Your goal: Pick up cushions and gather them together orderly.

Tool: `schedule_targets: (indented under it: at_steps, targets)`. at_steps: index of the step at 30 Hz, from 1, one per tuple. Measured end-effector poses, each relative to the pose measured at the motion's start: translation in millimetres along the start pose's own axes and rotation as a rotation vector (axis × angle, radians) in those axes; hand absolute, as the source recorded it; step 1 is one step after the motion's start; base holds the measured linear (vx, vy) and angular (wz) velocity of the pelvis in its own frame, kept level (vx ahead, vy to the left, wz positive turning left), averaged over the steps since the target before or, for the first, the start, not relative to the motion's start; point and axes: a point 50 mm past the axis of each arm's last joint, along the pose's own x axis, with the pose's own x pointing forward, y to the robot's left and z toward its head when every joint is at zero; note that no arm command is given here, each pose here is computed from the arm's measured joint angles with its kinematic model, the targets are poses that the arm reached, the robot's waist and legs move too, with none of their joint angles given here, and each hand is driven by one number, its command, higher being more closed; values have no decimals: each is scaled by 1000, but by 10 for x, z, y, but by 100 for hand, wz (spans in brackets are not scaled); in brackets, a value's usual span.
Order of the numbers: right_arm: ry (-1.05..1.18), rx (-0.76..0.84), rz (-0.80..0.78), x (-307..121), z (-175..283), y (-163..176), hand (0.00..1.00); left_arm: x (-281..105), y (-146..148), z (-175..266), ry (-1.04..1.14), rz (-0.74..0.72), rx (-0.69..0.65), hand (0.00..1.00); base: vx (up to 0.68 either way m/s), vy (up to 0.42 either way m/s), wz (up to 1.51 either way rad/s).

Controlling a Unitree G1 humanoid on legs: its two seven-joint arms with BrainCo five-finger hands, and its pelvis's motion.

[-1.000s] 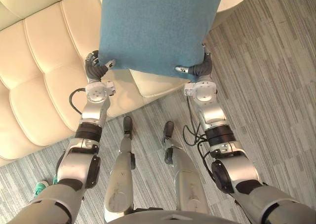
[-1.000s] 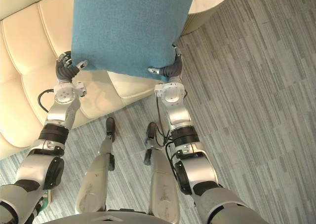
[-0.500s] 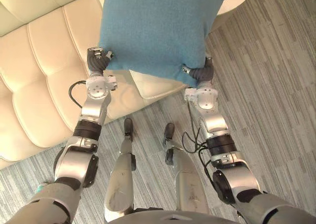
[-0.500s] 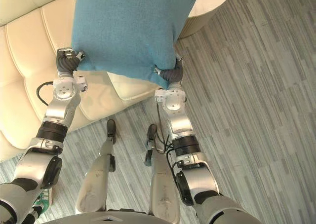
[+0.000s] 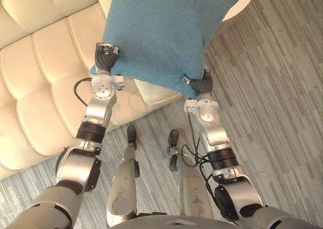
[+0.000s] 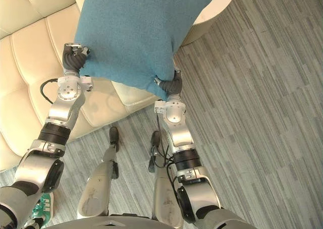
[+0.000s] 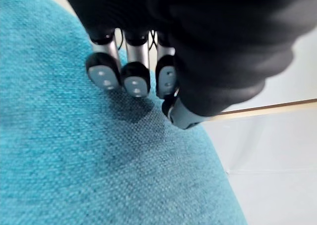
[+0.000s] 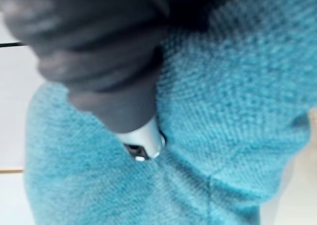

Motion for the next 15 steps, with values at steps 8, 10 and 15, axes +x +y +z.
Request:
schedule_targets:
  at_steps: [8,10,15]
  targets:
    - [21,6,-13,-66,-64,-38,100,-17,34,17,-27,37,48,0,-2,-3,0]
    - [27,20,-22,-71,-71,-37,100,-28,94,28,-36,70,47,0,3,-15,0]
    - [39,29,-44,-81,-98,-80,100,-27,200,121,-85,104,61,0,2,-11,2]
